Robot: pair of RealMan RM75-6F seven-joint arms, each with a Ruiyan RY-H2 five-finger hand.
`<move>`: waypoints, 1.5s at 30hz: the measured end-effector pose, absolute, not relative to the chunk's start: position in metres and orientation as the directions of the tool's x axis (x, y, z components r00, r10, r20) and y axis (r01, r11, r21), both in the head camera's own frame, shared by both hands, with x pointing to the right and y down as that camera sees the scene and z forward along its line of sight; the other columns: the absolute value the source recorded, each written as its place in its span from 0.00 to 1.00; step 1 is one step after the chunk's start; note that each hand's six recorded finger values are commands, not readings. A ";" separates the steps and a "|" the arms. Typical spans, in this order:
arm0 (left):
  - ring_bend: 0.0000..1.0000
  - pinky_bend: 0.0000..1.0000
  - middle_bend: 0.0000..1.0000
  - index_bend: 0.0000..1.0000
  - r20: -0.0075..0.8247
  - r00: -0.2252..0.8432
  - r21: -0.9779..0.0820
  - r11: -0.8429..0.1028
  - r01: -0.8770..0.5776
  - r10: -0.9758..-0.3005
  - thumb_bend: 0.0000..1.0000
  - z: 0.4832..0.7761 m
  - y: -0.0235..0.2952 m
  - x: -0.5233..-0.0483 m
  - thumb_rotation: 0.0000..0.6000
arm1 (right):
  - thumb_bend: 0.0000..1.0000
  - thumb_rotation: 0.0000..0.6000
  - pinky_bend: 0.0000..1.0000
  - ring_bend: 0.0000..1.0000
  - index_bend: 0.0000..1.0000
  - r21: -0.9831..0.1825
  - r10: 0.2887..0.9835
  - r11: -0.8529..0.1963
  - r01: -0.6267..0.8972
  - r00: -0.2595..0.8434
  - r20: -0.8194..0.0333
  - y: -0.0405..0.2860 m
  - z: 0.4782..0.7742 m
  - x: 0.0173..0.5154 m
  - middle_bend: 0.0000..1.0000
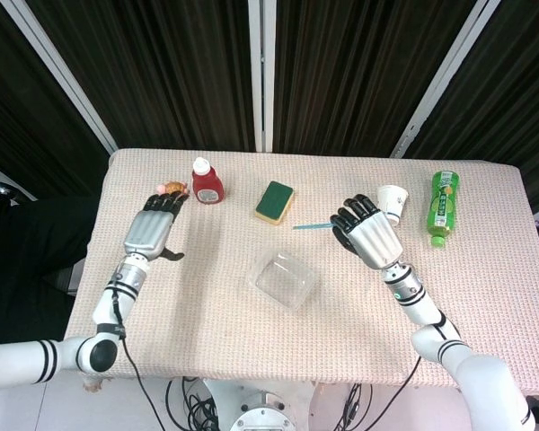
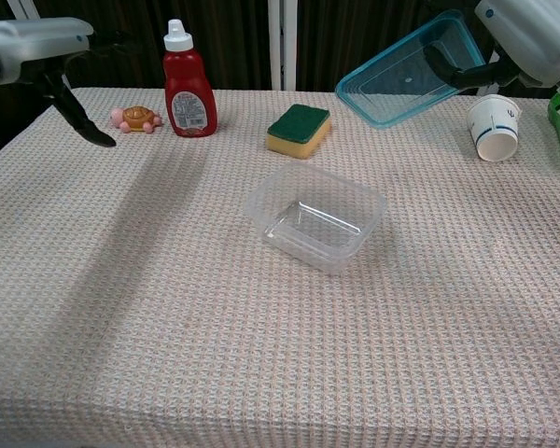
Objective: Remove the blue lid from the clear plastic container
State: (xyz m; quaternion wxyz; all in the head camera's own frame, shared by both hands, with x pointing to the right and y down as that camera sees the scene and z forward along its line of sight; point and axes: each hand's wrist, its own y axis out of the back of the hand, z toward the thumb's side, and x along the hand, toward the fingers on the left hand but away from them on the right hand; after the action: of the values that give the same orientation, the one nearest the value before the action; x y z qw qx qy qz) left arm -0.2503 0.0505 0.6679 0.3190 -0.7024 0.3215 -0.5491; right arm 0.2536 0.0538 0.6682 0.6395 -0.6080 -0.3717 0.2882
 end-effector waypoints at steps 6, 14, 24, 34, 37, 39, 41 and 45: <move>0.00 0.00 0.00 0.02 0.527 0.149 -0.830 -0.544 -0.123 -0.837 0.00 0.657 0.055 -0.279 1.00 | 0.55 1.00 0.37 0.40 0.84 -0.998 0.851 0.067 0.018 0.521 0.067 0.041 0.677 0.267 0.57; 0.00 0.00 0.00 0.02 0.510 0.101 -0.842 -0.520 -0.146 -0.854 0.00 0.648 0.067 -0.308 1.00 | 0.52 1.00 0.15 0.15 0.19 -0.994 0.873 -0.040 -0.098 0.482 -0.083 0.029 0.708 0.271 0.32; 0.00 0.00 0.00 0.02 0.489 0.041 -0.857 -0.488 -0.168 -0.872 0.00 0.633 0.083 -0.348 1.00 | 0.12 1.00 0.00 0.00 0.00 -0.977 0.870 -0.184 -0.110 0.445 -0.214 0.057 0.718 0.286 0.00; 0.00 0.00 0.02 0.03 0.434 0.001 -0.892 -0.431 -0.136 -0.901 0.00 0.611 0.107 -0.389 1.00 | 0.07 1.00 0.00 0.00 0.00 -0.893 0.832 -0.449 0.021 0.376 -0.409 0.109 0.646 0.341 0.04; 0.00 0.00 0.04 0.03 0.413 -0.010 -0.904 -0.408 -0.132 -0.911 0.00 0.605 0.116 -0.398 1.00 | 0.08 1.00 0.00 0.00 0.00 -0.869 0.842 -0.491 0.061 0.288 -0.456 0.129 0.612 0.384 0.10; 0.00 0.00 0.04 0.04 0.395 -0.013 -0.913 -0.391 -0.117 -0.919 0.00 0.600 0.122 -0.403 1.00 | 0.09 1.00 0.00 0.00 0.00 -0.871 0.860 -0.482 0.096 0.244 -0.449 0.138 0.597 0.402 0.12; 0.00 0.00 0.04 0.05 0.379 -0.016 -0.921 -0.376 -0.097 -0.925 0.00 0.595 0.128 -0.408 1.00 | 0.10 1.00 0.00 0.00 0.00 -0.882 0.882 -0.453 0.129 0.212 -0.422 0.144 0.586 0.413 0.14; 0.00 0.00 0.04 0.05 0.354 -0.028 -0.934 -0.352 -0.066 -0.935 0.00 0.583 0.145 -0.422 1.00 | 0.10 1.00 0.00 0.00 0.00 -0.908 0.926 -0.374 0.189 0.125 -0.355 0.164 0.565 0.437 0.14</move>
State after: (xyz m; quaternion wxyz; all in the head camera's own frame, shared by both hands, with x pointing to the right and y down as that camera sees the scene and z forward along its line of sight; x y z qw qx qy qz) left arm -0.4225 0.1448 0.5834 0.3771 -0.5865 0.4265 -0.5761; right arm 0.4373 0.1645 0.5653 0.3637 -0.6560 -0.4252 0.5066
